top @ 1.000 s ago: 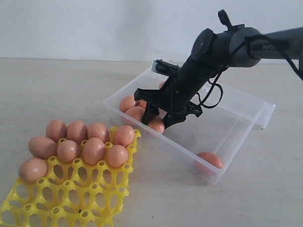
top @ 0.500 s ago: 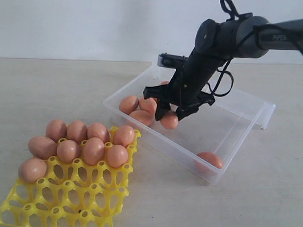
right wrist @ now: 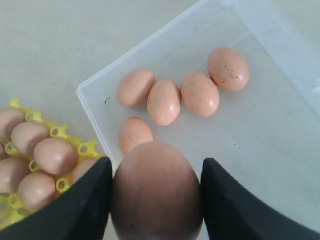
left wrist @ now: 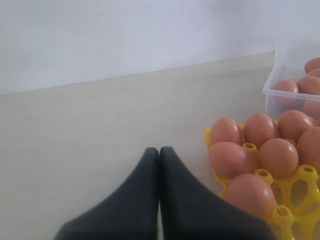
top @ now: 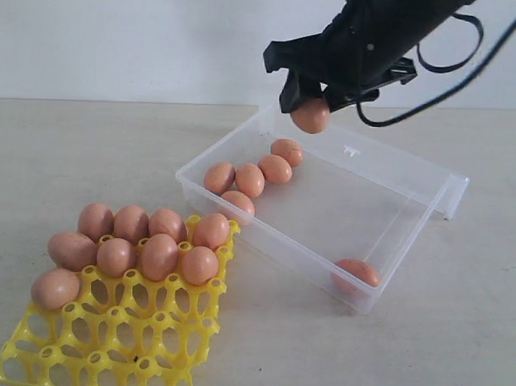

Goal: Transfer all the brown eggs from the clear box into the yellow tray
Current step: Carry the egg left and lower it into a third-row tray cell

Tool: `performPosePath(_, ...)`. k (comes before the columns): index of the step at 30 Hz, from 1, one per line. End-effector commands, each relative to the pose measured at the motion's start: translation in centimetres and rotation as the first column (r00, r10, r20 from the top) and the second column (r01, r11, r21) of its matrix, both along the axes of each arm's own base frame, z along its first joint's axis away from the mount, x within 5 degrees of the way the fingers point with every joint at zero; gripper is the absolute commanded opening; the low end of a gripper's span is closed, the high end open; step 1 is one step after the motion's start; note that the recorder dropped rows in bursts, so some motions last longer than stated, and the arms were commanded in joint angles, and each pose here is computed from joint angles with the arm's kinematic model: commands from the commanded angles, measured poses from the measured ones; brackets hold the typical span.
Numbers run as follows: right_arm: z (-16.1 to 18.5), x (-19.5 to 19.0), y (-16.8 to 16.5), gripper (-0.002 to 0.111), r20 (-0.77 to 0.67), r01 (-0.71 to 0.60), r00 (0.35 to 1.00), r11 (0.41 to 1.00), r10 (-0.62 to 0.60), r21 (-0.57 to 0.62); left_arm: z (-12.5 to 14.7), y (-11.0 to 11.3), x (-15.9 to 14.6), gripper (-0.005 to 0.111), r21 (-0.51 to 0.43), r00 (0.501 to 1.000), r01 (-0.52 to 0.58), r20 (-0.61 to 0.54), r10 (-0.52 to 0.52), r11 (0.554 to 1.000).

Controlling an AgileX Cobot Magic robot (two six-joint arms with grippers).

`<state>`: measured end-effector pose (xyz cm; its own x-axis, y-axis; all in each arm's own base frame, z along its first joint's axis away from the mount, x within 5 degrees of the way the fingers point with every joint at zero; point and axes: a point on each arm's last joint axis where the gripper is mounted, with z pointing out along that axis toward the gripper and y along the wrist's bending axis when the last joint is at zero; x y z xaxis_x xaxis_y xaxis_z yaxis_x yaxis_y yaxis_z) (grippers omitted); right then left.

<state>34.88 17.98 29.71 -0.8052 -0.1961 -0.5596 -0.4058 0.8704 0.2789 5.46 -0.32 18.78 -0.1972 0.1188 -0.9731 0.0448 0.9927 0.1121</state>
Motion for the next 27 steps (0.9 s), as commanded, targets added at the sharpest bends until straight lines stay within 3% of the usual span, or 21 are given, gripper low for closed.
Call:
performPosePath(1, 0.4, -5.1, -1.5, 0.0, 0.189, 0.024, 0.981, 0.999, -0.03, 0.036, 0.0, 0.0, 0.0, -0.004, 0.005, 1.0, 0.009, 0.007, -0.009, 1.0)
performPosePath(7, -1.7, -11.1, -1.9, 0.0, 0.434, 0.026, 0.896, 0.987, -0.092, 0.157, 0.0, 0.0, 0.0, -0.004, 0.005, 1.0, 0.009, 0.007, -0.009, 1.0)
performPosePath(11, -2.1, -13.1, -1.1, 0.0, 0.474, 0.032, 0.864, 0.959, -0.168, 0.281, 0.0, 0.0, 0.0, -0.004, 0.005, 1.0, 0.009, 0.007, -0.009, 1.0)
performPosePath(15, -0.8, -13.9, 0.4, 0.0, 0.52, -0.011, 0.826, 0.916, -0.218, 0.4, 0.0, 0.0, 0.0, -0.004, 0.005, 1.0, 0.009, 0.007, -0.009, 1.0)
performPosePath(20, 1.2, -15.4, 2.6, 0.0, 0.632, -0.155, 0.727, 0.832, -0.269, 0.533, 0.0, 0.0, 0.0, -0.004, 0.005, 1.0, 0.009, 0.007, -0.009, 1.0)
performPosePath(23, 1.0, -15.6, 4.8, 0.0, 0.697, -0.31, 0.687, 0.785, -0.206, 0.537, 0.0, 0.0, 0.0, -0.004, 0.005, 1.0, 0.009, 0.007, -0.009, 1.0)
performPosePath(27, -2.8, -14.1, 10.1, 0.0, 0.593, -0.422, 0.804, 0.732, 0.031, 0.534, 0.0, 0.0, 0.0, -0.004, 0.005, 1.0, 0.009, 0.007, -0.009, 1.0)
